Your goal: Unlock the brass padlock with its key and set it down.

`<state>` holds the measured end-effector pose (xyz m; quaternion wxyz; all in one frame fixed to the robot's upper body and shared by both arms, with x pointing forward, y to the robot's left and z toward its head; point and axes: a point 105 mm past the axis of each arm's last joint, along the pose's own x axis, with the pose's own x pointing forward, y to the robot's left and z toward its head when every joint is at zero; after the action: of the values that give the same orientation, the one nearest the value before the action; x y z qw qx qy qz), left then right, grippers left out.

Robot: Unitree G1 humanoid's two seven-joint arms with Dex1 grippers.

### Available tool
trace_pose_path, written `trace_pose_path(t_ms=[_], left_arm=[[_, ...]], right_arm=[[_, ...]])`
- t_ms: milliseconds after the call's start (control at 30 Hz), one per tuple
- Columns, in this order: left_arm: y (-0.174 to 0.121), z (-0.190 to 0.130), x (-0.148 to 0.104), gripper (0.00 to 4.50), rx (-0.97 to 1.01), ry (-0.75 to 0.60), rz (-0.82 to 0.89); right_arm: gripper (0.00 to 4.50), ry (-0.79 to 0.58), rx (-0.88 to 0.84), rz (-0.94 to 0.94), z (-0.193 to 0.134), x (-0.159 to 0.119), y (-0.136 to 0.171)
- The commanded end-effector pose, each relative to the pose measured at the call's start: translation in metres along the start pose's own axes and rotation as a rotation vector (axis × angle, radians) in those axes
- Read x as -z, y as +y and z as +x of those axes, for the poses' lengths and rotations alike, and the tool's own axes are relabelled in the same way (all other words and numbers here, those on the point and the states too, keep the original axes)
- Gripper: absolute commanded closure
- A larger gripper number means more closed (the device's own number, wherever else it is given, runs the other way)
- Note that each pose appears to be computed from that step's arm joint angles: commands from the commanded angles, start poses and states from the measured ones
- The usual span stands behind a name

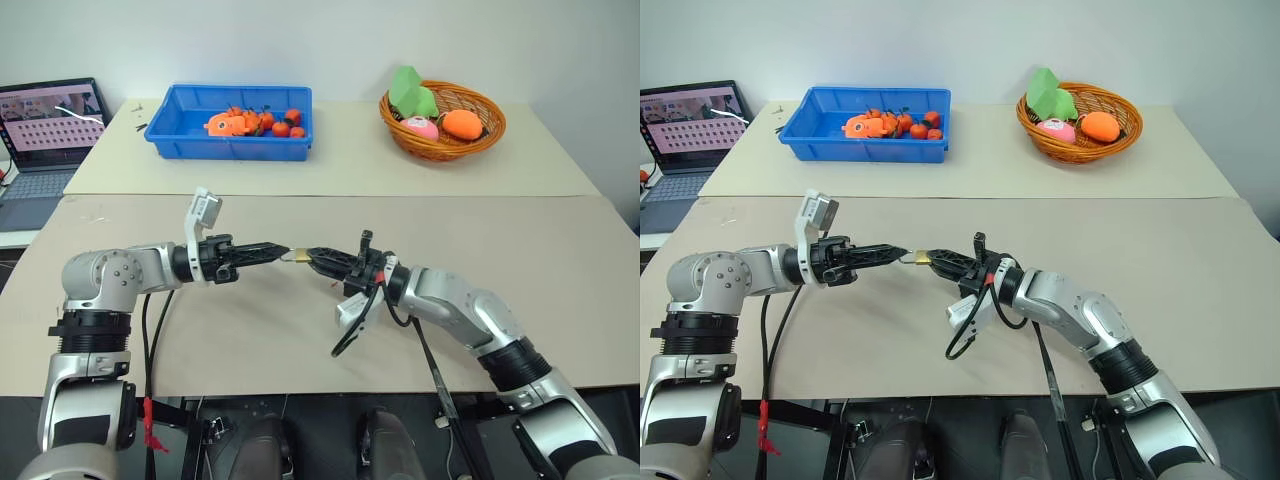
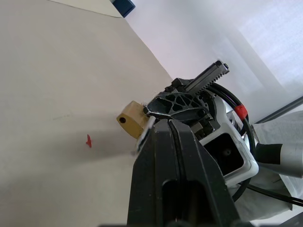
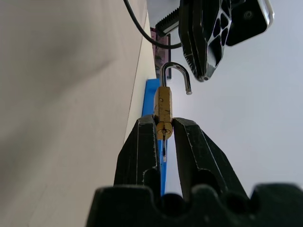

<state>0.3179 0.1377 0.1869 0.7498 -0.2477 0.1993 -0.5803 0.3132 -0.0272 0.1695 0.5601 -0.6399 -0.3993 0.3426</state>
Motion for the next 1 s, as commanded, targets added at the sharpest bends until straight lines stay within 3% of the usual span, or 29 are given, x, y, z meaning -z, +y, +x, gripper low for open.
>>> trace_pose_path(t_ms=[33,367,533,1000], left_arm=[[-0.010,0.000,-0.012,4.46,0.018,-0.004,0.060],[-0.008,-0.005,-0.026,4.46,0.000,-0.060,0.070],[0.008,-0.009,-0.042,4.46,-0.093,-0.105,0.095],[0.011,0.010,-0.023,4.46,-0.058,0.006,0.115]], right_arm=[[4.40,0.003,0.068,-0.040,0.004,0.002,-0.020],[4.40,0.003,-0.004,-0.026,-0.004,0.000,0.007],[4.40,-0.014,0.022,-0.038,-0.003,-0.004,-0.003],[4.40,-0.017,0.070,-0.045,0.003,-0.010,-0.027]])
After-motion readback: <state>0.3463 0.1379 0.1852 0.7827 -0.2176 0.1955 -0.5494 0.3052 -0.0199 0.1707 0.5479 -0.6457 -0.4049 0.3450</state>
